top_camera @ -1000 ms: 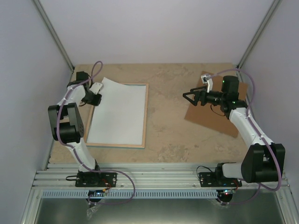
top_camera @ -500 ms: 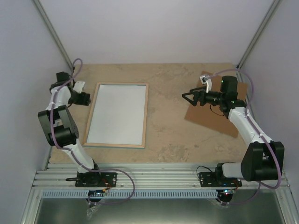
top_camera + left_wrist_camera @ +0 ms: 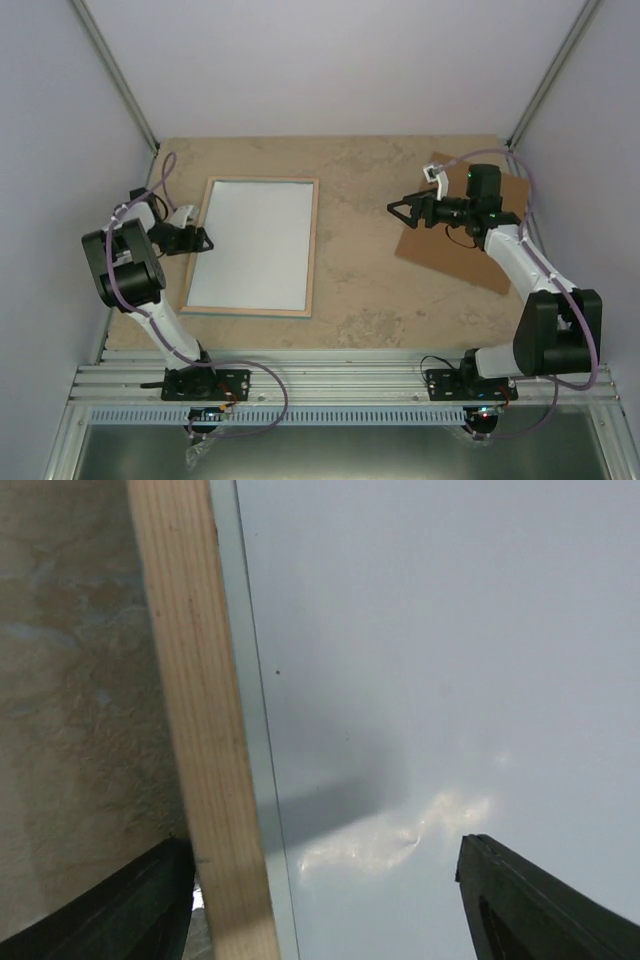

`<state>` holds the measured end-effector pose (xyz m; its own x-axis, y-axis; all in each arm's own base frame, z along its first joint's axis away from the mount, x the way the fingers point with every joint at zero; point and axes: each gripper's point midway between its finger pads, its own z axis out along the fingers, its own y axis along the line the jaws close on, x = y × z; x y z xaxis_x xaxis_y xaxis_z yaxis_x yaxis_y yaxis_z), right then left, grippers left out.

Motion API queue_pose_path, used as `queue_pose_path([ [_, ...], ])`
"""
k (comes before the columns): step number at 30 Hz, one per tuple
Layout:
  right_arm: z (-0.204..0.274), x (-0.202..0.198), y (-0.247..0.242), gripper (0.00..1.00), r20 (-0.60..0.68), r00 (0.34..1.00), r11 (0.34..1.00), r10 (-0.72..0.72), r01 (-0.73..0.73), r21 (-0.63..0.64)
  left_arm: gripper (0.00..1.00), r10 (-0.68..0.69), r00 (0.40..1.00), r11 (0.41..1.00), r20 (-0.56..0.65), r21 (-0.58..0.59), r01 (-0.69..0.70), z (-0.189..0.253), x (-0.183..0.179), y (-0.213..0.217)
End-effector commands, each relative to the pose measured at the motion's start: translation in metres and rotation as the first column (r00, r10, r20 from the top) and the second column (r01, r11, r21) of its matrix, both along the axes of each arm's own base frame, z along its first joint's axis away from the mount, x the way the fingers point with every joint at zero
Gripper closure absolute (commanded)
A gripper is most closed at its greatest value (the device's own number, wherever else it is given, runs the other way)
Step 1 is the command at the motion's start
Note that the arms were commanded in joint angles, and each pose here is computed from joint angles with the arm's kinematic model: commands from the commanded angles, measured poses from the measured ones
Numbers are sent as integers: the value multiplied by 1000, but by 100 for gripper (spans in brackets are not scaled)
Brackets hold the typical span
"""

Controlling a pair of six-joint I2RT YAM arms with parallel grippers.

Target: Put the photo into the frame

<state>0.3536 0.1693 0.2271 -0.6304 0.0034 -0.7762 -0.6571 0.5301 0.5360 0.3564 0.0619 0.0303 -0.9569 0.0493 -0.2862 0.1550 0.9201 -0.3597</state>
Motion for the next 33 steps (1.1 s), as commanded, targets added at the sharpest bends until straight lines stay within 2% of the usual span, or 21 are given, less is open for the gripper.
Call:
queue_pose_path([
  [1, -11, 1, 3, 7, -27, 999, 1000, 24, -25, -11, 27, -53, 998, 990, 30, -128, 57, 4, 4, -40],
  [7, -22, 3, 2, 7, -45, 999, 999, 27, -28, -30, 29, -166, 983, 982, 85, -72, 172, 1, 11, -99],
  [12, -32, 4, -6, 7, -61, 998, 998, 12, -16, -62, 30, -212, 972, 967, 101, -124, 224, 10, 12, -143],
  [16, -36, 6, -18, 7, -70, 998, 995, -3, -4, -101, 29, -182, 971, 972, 156, -122, 201, 27, 24, -148],
  [20, -36, 6, -34, 7, -40, 999, 979, 3, -11, -203, 26, -186, 946, 979, 264, -32, 201, 56, 35, -142],
  [26, -45, 5, -106, 7, -51, 989, 944, -138, 115, -310, 21, -303, 869, 952, 390, 79, 296, 110, 38, -190],
  [33, -61, -17, -191, 7, -66, 946, 862, -317, 258, -436, 20, -440, 784, 882, 438, 48, 468, 130, 33, -309],
])
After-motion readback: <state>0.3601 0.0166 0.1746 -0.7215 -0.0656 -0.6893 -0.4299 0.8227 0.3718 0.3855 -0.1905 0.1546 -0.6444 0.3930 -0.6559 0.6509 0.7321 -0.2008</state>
